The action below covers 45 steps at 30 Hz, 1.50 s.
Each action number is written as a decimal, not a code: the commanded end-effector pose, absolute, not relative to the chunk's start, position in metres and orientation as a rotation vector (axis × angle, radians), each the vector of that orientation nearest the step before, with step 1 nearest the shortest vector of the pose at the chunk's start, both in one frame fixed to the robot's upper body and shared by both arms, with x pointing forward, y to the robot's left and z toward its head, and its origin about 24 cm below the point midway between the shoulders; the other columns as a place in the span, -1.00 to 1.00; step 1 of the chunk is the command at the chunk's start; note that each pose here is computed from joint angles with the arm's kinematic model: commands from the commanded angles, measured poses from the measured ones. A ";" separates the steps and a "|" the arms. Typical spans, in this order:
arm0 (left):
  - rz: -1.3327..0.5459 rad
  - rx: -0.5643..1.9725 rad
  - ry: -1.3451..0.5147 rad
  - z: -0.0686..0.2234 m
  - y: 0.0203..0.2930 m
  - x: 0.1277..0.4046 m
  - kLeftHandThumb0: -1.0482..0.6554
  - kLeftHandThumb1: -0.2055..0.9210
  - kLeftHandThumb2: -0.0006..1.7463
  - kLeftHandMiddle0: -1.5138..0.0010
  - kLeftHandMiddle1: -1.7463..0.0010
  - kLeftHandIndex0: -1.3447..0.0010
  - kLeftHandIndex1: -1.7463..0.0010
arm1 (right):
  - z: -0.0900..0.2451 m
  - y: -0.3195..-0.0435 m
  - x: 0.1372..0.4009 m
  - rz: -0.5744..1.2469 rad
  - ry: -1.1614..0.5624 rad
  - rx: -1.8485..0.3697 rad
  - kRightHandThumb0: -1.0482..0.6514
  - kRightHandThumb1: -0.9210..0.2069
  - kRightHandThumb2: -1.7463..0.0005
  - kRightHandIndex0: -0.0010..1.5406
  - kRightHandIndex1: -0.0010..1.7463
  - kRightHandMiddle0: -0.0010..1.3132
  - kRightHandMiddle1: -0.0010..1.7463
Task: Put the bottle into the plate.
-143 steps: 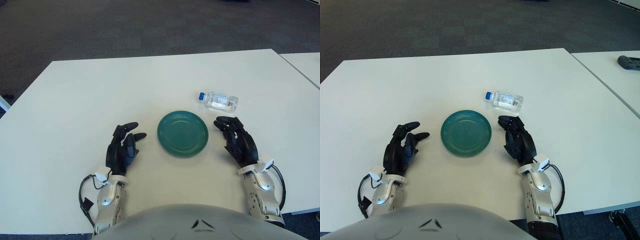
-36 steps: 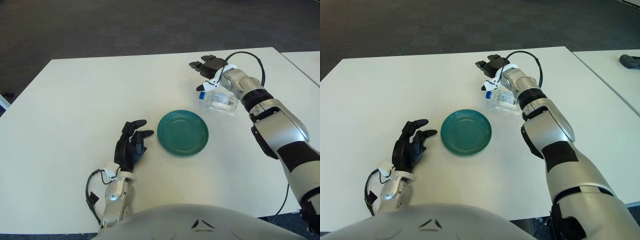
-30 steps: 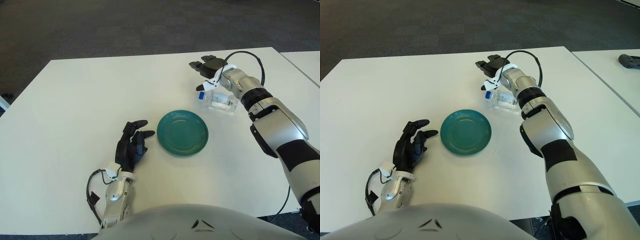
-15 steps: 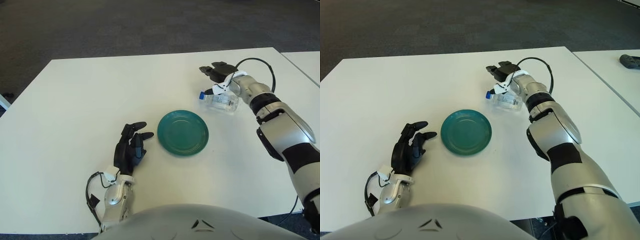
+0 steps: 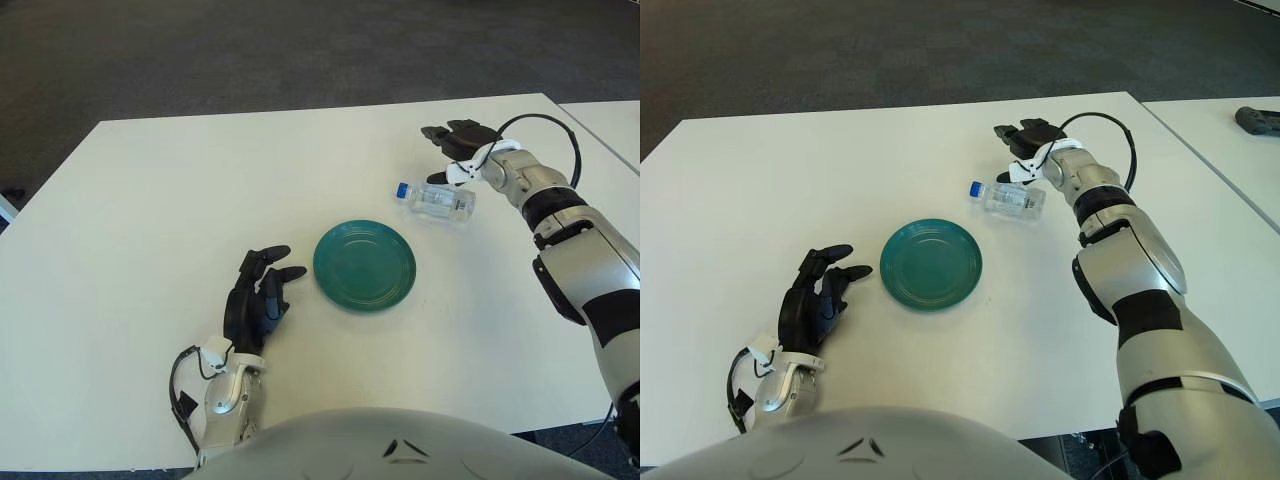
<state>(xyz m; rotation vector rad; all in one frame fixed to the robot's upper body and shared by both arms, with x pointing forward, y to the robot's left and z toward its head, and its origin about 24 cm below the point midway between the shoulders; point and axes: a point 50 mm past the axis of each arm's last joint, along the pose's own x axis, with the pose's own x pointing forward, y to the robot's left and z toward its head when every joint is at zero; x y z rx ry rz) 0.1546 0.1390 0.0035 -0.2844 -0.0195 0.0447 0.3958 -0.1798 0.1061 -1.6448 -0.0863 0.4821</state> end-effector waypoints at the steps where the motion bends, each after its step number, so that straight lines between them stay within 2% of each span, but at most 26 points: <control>1: 0.048 -0.287 0.006 -0.001 0.144 0.149 -0.75 1.00 -0.22 0.24 -0.27 0.56 -0.35 | 0.104 -0.184 0.393 0.482 -0.095 -1.632 -1.00 -1.00 0.29 -1.00 -1.00 -1.00 -1.00; 13: 0.064 -0.279 0.003 -0.002 0.150 0.145 -0.71 1.00 -0.26 0.24 -0.27 0.55 -0.35 | 0.096 -0.195 0.383 0.494 -0.107 -1.579 -1.00 -1.00 0.29 -1.00 -1.00 -1.00 -1.00; 23: 0.051 -0.281 -0.003 -0.003 0.152 0.144 -0.71 1.00 -0.28 0.24 -0.27 0.55 -0.35 | 0.089 -0.185 0.369 0.554 -0.193 -1.501 -1.00 -1.00 0.28 -1.00 -1.00 -1.00 -1.00; 45: 0.055 -0.266 -0.007 -0.001 0.151 0.144 -0.77 1.00 -0.26 0.23 -0.24 0.54 -0.33 | 0.075 -0.190 0.346 0.593 -0.222 -1.445 -1.00 -1.00 0.30 -1.00 -1.00 -1.00 -1.00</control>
